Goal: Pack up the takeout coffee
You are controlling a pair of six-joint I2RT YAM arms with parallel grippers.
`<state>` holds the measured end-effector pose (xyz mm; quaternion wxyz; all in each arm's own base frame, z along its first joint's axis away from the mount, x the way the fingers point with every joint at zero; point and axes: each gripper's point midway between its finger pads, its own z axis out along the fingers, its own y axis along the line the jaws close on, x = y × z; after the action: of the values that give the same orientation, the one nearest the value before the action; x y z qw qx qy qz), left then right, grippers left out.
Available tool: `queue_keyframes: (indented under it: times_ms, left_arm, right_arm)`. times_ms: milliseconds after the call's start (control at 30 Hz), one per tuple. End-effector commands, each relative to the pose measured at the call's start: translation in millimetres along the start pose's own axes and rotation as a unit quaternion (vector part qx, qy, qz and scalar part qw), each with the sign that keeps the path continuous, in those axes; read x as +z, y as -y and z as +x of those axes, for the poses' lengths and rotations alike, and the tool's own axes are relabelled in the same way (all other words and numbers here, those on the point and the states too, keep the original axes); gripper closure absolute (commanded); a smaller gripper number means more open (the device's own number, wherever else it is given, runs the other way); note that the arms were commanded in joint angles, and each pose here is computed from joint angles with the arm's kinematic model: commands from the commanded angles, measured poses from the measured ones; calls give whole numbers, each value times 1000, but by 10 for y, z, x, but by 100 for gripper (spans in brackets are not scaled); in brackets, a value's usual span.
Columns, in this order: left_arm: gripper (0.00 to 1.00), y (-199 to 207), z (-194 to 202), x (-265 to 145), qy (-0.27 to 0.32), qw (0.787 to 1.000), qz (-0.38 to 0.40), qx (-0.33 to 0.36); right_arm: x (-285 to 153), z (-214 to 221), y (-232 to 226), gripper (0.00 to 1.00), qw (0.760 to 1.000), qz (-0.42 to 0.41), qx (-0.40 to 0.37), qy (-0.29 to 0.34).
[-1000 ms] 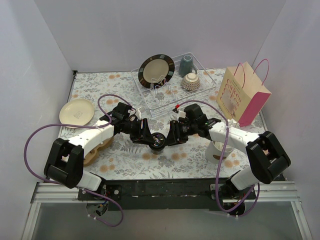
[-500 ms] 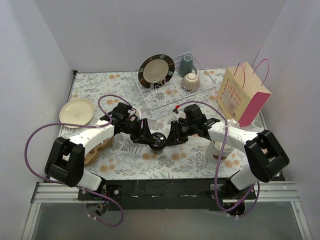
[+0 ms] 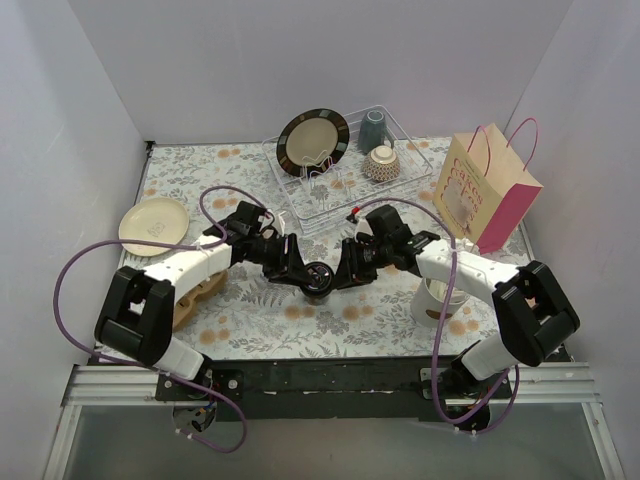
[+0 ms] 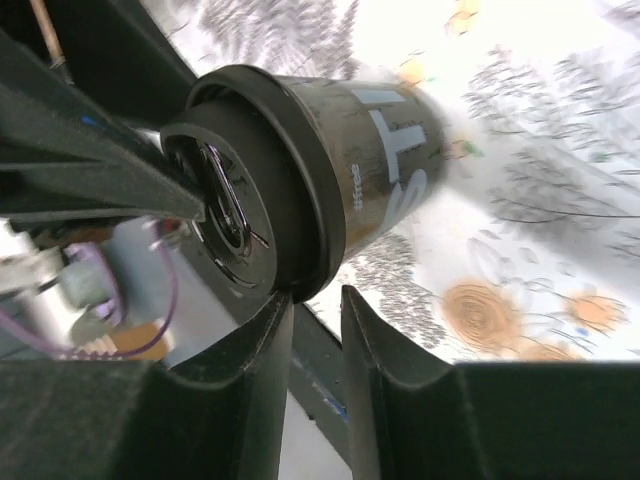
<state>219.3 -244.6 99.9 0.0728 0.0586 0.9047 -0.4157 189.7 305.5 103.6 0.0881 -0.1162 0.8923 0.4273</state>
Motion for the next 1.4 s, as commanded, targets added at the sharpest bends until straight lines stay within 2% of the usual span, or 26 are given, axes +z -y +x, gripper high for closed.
queue_keyframes:
  times_ms: [0, 100, 267, 500, 700, 1000, 1367]
  left_arm:
    - [59, -660, 72, 125, -20, 990, -141, 14]
    - [59, -715, -56, 148, -18, 987, -154, 50]
    - [60, -778, -129, 189, -30, 983, -158, 90]
    - [60, -704, -187, 191, -32, 982, -140, 119]
    - [60, -742, -163, 220, -49, 982, -142, 117]
    - [60, -816, -153, 268, -69, 980, -152, 106]
    - [61, -882, -112, 278, -80, 979, -163, 97]
  right_arm:
    - [-183, -463, -62, 63, 993, 76, -50, 69]
    - [-293, -676, -270, 60, 991, 66, -72, 93]
    - [-342, -824, -113, 59, 985, 105, -102, 90]
    - [-354, -997, -23, 62, 984, 98, -134, 68]
    - [-272, -1016, 76, 63, 986, 71, -149, 17]
    - [-162, -933, -39, 63, 985, 0, -172, -16]
    - [2, -882, 167, 64, 985, 8, -169, -36]
